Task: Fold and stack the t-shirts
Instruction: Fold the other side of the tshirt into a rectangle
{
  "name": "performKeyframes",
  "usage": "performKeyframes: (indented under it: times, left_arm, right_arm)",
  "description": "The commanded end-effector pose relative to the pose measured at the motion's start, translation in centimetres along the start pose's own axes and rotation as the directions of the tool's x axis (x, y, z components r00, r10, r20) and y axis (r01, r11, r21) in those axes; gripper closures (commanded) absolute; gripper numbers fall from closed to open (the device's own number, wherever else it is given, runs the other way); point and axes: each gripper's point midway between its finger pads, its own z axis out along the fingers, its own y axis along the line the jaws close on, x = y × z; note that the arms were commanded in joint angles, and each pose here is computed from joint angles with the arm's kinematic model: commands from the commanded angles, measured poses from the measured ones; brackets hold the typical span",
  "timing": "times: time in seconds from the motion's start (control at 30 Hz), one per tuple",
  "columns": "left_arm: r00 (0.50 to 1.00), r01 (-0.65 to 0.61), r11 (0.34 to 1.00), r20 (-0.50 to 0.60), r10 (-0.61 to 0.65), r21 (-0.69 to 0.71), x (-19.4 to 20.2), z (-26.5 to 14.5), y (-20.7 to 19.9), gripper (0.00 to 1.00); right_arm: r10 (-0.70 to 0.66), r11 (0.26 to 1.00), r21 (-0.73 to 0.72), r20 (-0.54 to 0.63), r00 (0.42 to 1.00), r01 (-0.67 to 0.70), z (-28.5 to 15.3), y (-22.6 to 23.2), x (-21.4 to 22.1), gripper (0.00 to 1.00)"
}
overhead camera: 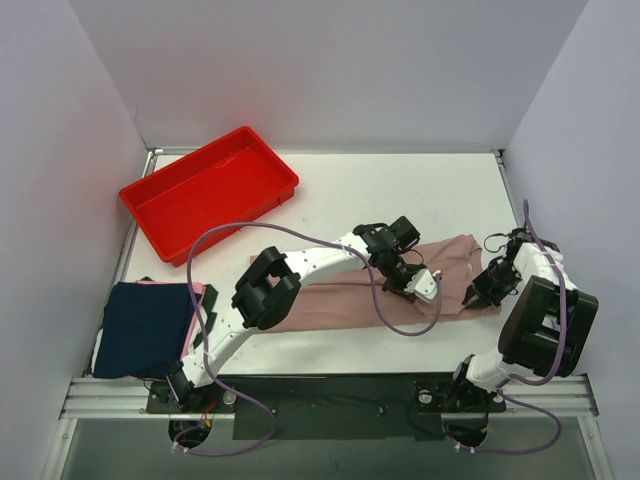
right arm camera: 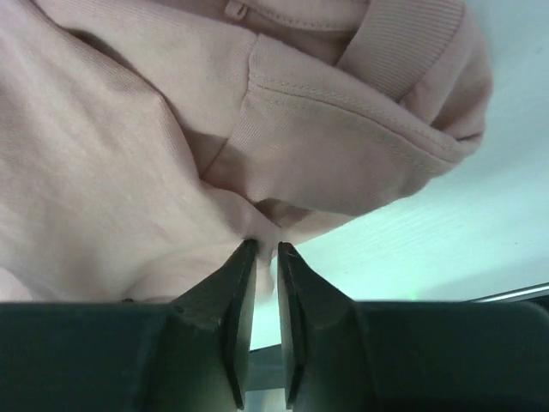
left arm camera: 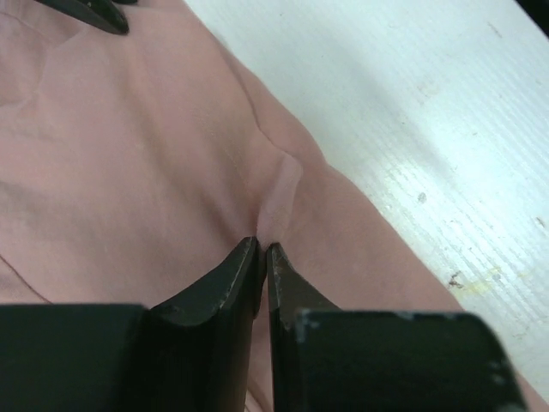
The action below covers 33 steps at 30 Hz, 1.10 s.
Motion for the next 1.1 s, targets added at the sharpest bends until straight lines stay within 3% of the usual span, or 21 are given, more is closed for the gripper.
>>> performKeyframes:
  times: [0.0, 0.03, 0.1, 0.27, 0.33, 0.43, 0.5, 0.63, 0.67, 0.7, 0.73, 0.77, 0.8, 0.93, 1.07]
  left_arm:
    - [0.998, -0.038, 0.998, 0.054, 0.036, 0.043, -2.3, -1.6, -0.7, 0.72]
    - [0.998, -0.035, 0.998, 0.050, 0.032, 0.054, -2.3, -1.7, -1.1, 0.63]
    - [0.998, -0.031, 0.997, 0.058, 0.027, 0.069, -2.9, -2.1, -1.4, 0.54]
    - [0.995, -0.032, 0.995, 0.096, 0.022, 0.100, -5.9, -4.0, -1.8, 0.48]
    - [0.995, -0.018, 0.992, 0.103, 0.005, 0.125, -7.0, -5.2, -2.4, 0.48]
    - [0.995, 0.043, 0.986, 0.081, -0.057, 0.161, -7.3, -7.8, -3.6, 0.48]
    - [0.987, 0.146, 0.981, 0.046, -0.153, 0.130, -6.5, -9.5, -3.1, 0.54]
    - [0.932, 0.357, 0.934, -0.060, -0.358, -0.018, -0.8, -13.6, -1.7, 0.62]
    - [0.933, 0.349, 0.929, -0.049, -0.357, -0.123, 0.1, -15.7, 0.2, 0.64]
    - [0.884, 0.433, 0.881, -0.100, -0.456, -0.190, 3.1, -16.3, -0.2, 0.66]
    - [0.887, 0.418, 0.859, -0.073, -0.457, -0.296, 4.2, -18.5, 1.5, 0.67]
    - [0.831, 0.476, 0.808, -0.122, -0.542, -0.348, 7.5, -18.9, 0.2, 0.68]
    - [0.827, 0.443, 0.773, -0.127, -0.548, -0.454, 8.5, -21.7, 1.2, 0.68]
    - [0.725, 0.422, 0.684, -0.231, -0.649, -0.595, 14.8, -24.6, -2.7, 0.70]
    - [0.563, 0.431, 0.576, -0.292, -0.773, -0.694, 20.9, -27.2, -7.8, 0.71]
  right_arm:
    - [0.006, 0.999, 0.044, -0.009, 1.000, -0.006, -0.9, -1.2, 0.5, 0.74]
    - [0.015, 0.999, 0.041, 0.011, 1.000, -0.015, -1.2, -1.2, 0.1, 0.67]
    - [0.045, 0.998, 0.046, 0.082, 0.996, -0.048, -2.2, -1.6, -0.9, 0.62]
    - [0.060, 0.998, -0.050, 0.304, 0.951, -0.047, -6.5, -0.1, -4.6, 0.63]
    - [0.037, 0.994, -0.109, 0.353, 0.935, 0.001, -7.8, 1.4, -5.9, 0.67]
    - [-0.034, 0.986, -0.138, 0.366, 0.930, 0.091, -8.6, 3.9, -7.3, 0.92]
    - [-0.086, 0.978, -0.148, 0.360, 0.929, 0.148, -8.5, 5.8, -7.8, 1.00]
    - [-0.188, 0.944, -0.198, 0.336, 0.923, 0.265, -7.1, 10.4, -8.3, 1.00]
    - [-0.212, 0.937, -0.203, 0.316, 0.925, 0.285, -6.3, 11.5, -8.5, 1.00]
    - [-0.226, 0.928, -0.219, 0.311, 0.923, 0.301, -5.8, 12.4, -8.5, 1.00]
    - [-0.229, 0.930, -0.217, 0.294, 0.928, 0.298, -5.0, 12.9, -8.9, 1.00]
    - [-0.227, 0.934, -0.210, 0.274, 0.934, 0.289, -4.3, 12.9, -9.0, 1.00]
    - [-0.214, 0.945, -0.195, 0.244, 0.946, 0.264, -3.3, 12.8, -9.4, 1.00]
    - [-0.198, 0.970, -0.116, 0.149, 0.969, 0.216, 0.0, 12.2, -10.4, 1.00]
    - [-0.192, 0.980, -0.048, 0.047, 0.980, 0.194, 2.4, 11.8, -10.8, 1.00]
